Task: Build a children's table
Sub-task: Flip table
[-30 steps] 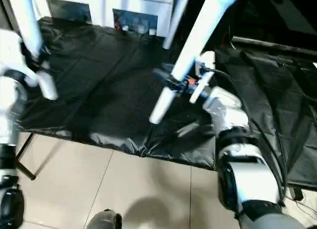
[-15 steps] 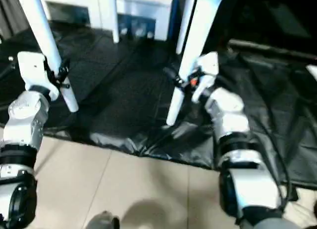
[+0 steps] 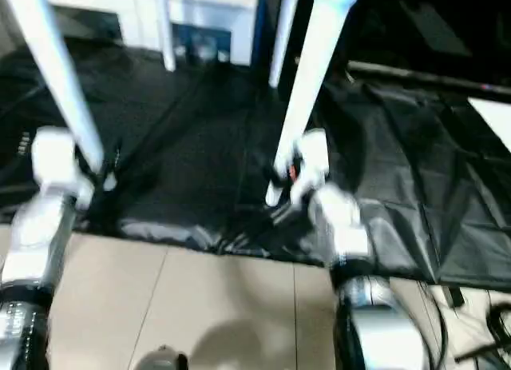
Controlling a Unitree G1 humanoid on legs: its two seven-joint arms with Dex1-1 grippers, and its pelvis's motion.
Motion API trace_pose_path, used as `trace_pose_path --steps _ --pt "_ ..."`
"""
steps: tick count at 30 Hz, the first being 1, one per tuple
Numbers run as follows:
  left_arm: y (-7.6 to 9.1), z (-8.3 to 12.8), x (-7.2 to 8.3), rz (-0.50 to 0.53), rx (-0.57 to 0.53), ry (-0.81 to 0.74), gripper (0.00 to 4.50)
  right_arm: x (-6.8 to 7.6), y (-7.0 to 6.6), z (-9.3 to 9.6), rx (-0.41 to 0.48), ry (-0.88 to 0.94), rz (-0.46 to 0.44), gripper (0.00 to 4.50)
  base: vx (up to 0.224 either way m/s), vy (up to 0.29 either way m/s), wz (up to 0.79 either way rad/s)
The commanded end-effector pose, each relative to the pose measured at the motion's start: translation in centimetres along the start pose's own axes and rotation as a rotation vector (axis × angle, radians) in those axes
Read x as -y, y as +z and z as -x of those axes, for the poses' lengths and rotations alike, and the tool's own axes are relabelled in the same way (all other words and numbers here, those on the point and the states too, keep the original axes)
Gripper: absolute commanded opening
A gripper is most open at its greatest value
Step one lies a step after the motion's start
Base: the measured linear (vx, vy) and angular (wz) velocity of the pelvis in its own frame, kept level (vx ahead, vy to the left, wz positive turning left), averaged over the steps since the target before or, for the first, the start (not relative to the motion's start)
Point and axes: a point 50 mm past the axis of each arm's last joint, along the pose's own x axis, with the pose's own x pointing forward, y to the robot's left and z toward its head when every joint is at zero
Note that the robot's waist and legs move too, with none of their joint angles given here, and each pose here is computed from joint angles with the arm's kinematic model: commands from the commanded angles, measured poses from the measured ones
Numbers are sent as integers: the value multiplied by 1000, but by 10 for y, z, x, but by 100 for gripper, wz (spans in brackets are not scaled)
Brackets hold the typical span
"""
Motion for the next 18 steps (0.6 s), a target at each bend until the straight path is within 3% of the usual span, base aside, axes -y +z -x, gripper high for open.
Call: trace_pose_path --steps 1,8,10,13,18 --pt "12 3 12 8 67 -63 332 2 6 4 55 -34 40 303 0 0 0" --pt "7 25 21 5 51 -103 332 2 -5 20 70 -100 42 303 0 0 0" --pt "5 41 22 32 26 -75 332 -2 -6 35 93 -125 53 303 0 0 0" --pt "8 47 26 59 18 -67 332 -5 -5 44 104 -143 41 303 0 0 0" --pt "4 51 30 16 -18 -74 332 -16 -13 52 66 -157 46 303 0 0 0"
